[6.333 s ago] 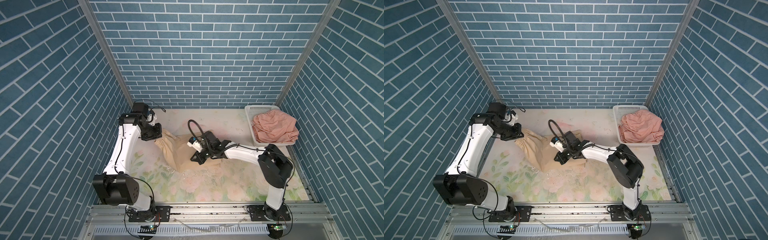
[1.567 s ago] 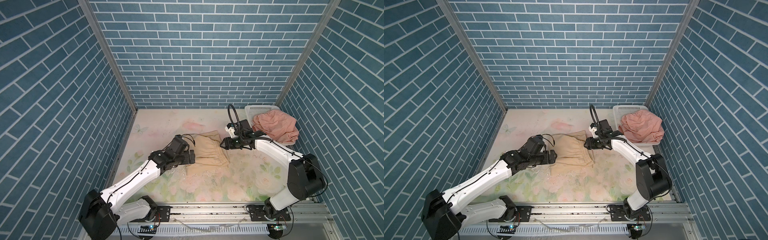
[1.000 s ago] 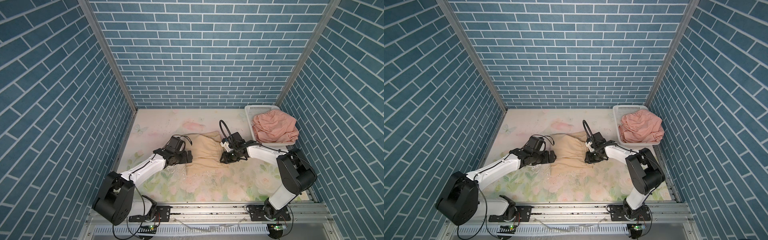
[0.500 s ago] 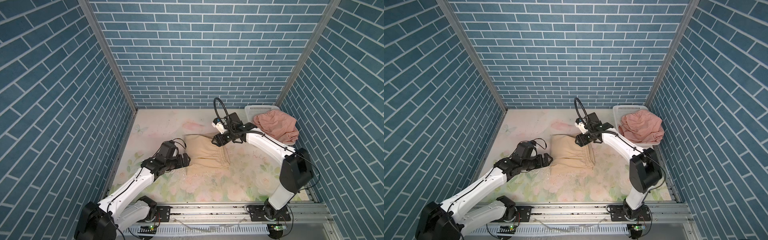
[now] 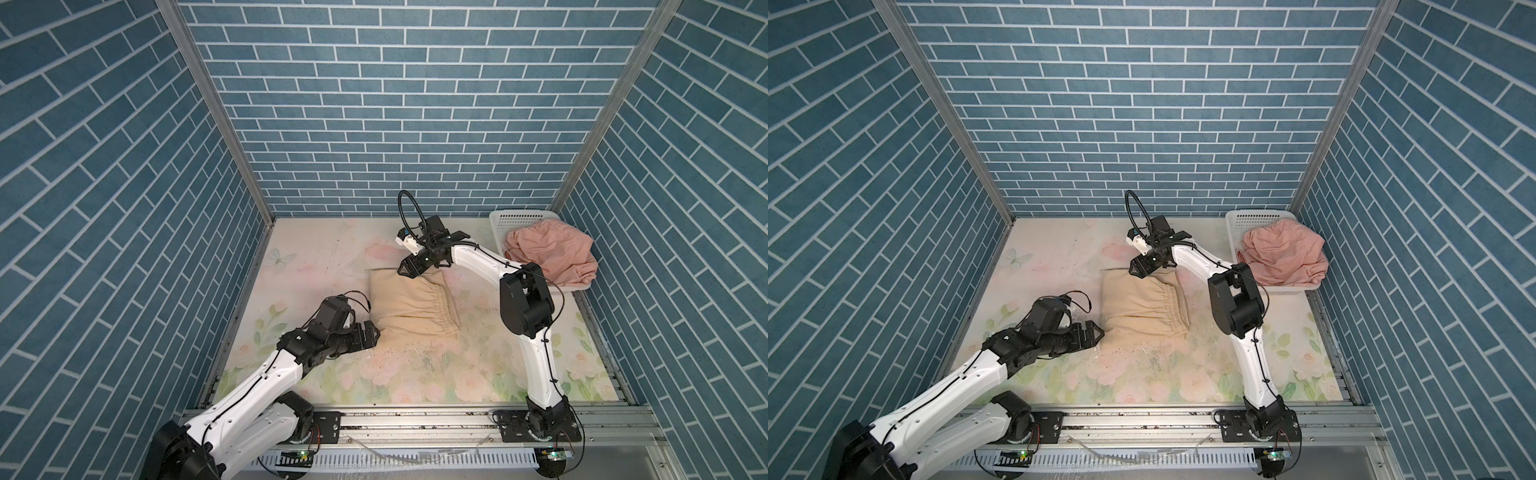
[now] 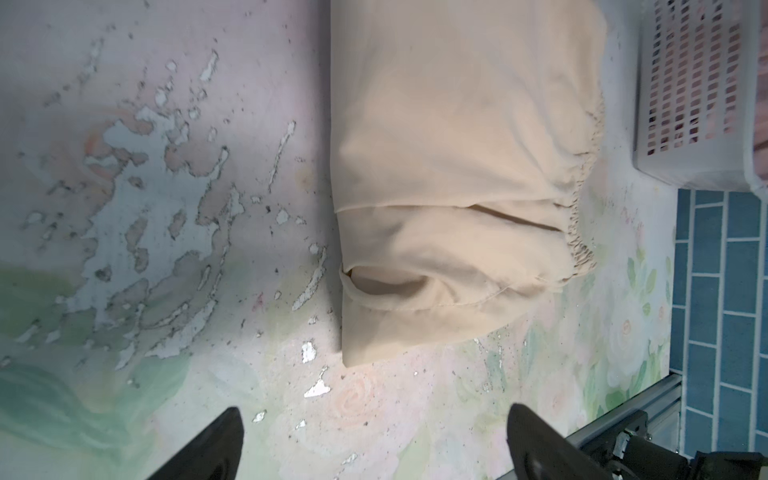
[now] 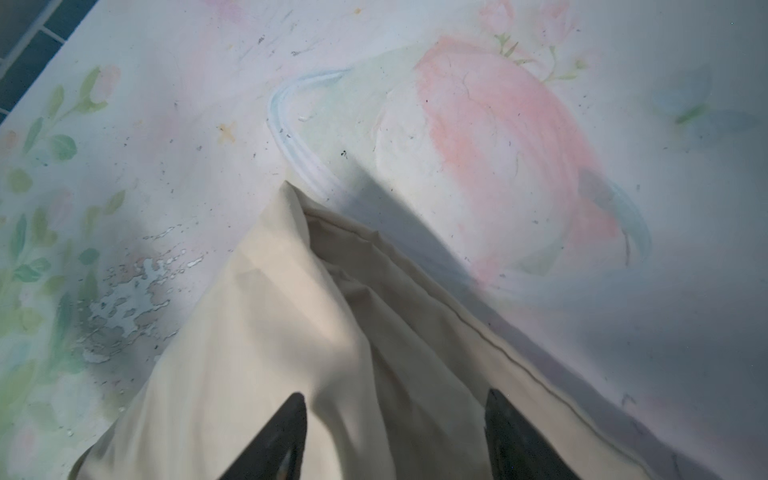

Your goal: Fold and stack the shorts

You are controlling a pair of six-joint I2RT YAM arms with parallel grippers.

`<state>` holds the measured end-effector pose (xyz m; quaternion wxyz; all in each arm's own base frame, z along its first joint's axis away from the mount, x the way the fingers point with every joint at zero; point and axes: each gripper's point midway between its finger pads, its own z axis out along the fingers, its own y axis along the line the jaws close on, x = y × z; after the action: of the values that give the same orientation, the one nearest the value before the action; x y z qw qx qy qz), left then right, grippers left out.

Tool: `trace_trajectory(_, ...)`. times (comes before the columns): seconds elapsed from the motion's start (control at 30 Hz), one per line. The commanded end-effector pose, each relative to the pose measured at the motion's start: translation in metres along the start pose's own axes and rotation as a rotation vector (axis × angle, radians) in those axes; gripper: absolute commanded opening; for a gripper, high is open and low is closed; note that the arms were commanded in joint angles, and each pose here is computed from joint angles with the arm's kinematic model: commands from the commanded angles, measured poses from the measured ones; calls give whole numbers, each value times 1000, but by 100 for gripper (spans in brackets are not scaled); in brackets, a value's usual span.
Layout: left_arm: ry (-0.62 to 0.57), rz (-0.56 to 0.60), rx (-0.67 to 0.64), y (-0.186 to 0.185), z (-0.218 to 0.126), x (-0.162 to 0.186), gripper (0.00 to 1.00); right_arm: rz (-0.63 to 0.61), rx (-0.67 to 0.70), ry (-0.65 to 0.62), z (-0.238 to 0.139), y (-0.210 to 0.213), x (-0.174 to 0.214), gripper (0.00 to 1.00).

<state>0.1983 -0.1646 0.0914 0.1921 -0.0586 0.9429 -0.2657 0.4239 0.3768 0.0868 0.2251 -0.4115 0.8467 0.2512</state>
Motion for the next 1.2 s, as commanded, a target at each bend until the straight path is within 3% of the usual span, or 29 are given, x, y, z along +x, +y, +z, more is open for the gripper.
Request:
trace_trajectory(0.0, -6, -3, 15, -3, 6, 3, 100, -44, -3, 56, 14, -4, 11, 69)
trace_trajectory(0.23, 29, -14, 11, 3, 20, 15, 100, 52, 159, 124, 20, -42, 32, 66)
trace_trajectory(0.47, 11, 1, 10, -1, 15, 7, 100, 262, 224, 93, -10, -68, 67, 63)
trace_trajectory(0.6, 2, 20, 8, -4, 10, 3, 100, 432, 266, 46, -37, -65, 92, 62)
trace_trajectory(0.73, 1, 60, -18, -7, 3, -4, 100, 513, 274, 18, -64, -45, 115, 62)
trace_trajectory(0.97, -13, 132, -82, -9, -21, -27, 100, 444, 403, 17, -138, -27, 111, 65)
trace_trajectory(1.07, -43, 154, -98, -10, -36, -42, 100, 339, 480, 73, -162, -16, 111, 66)
trace_trajectory(1.17, -59, 159, -104, -9, -48, -50, 100, 176, 469, 128, -169, 10, 110, 68)
